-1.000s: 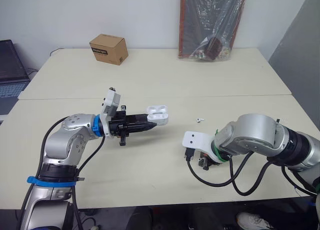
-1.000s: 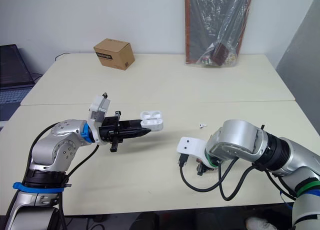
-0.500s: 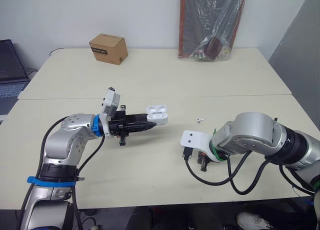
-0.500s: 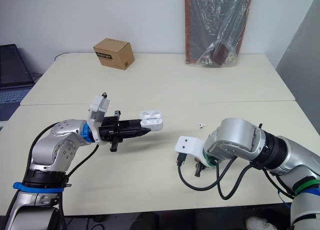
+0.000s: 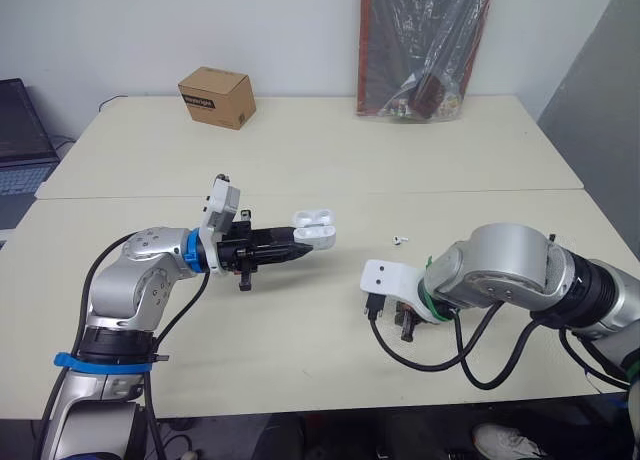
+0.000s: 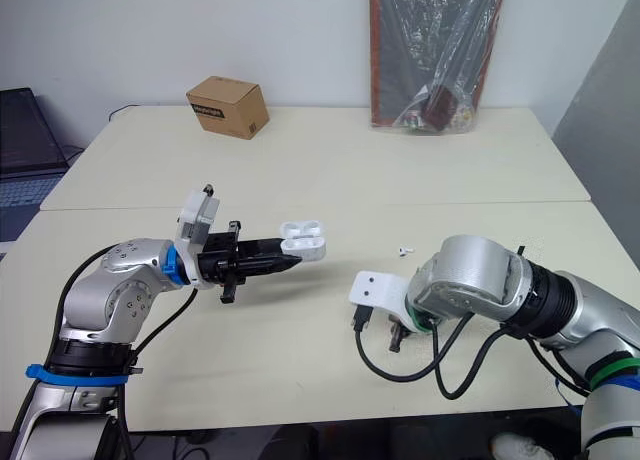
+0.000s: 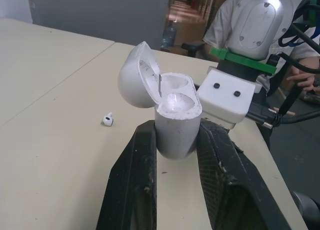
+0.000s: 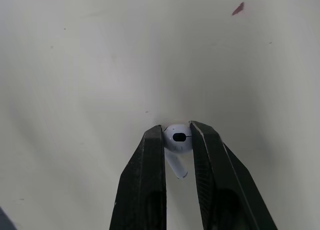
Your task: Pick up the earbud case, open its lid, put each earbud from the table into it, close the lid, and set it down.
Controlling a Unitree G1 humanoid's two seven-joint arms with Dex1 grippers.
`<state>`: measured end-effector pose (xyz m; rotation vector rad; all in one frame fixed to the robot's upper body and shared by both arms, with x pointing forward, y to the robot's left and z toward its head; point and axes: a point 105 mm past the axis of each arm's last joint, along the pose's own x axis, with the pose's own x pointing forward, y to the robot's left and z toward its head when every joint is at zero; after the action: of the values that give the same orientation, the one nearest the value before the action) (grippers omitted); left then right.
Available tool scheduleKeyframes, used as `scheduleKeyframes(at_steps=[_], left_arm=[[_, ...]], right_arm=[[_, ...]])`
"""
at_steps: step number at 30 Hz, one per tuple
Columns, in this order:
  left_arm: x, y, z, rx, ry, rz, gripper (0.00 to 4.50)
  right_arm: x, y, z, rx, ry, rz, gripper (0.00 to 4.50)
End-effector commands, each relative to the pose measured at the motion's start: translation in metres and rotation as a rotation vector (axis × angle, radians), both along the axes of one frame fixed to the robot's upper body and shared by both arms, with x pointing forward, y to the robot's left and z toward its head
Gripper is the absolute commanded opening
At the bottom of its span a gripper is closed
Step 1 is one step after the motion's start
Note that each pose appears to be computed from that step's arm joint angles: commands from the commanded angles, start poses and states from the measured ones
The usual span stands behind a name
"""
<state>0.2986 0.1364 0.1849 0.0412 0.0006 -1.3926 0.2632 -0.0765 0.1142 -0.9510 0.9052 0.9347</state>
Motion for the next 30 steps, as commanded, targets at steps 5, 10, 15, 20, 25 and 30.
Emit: scheduleKeyframes(at_steps=[5, 10, 15, 20, 25, 30], left_arm=[[0.007, 0.005, 0.004, -0.038, -0.062, 0.065, 0.82], [0.010, 0.006, 0.001, -0.059, -0.077, 0.094, 0.82], [0.012, 0.006, -0.004, -0.073, -0.084, 0.106, 0.82], [0.013, 0.005, -0.004, -0.081, -0.087, 0.105, 0.82], [0.015, 0.003, -0.002, -0.084, -0.089, 0.099, 0.82], [0.015, 0.001, -0.001, -0.086, -0.092, 0.097, 0.82]], right_arm=[[0.010, 0.008, 0.051, 0.526, -0.091, -0.070, 0.37], [-0.003, 0.014, 0.071, 0.926, 0.025, -0.157, 0.37], [-0.001, 0.028, 0.091, 1.264, 0.090, -0.260, 0.37], [0.004, 0.034, 0.116, 1.438, 0.061, -0.300, 0.37], [0.007, 0.037, 0.131, 1.487, -0.063, -0.280, 0.37], [0.007, 0.042, 0.135, 1.472, -0.181, -0.229, 0.37]])
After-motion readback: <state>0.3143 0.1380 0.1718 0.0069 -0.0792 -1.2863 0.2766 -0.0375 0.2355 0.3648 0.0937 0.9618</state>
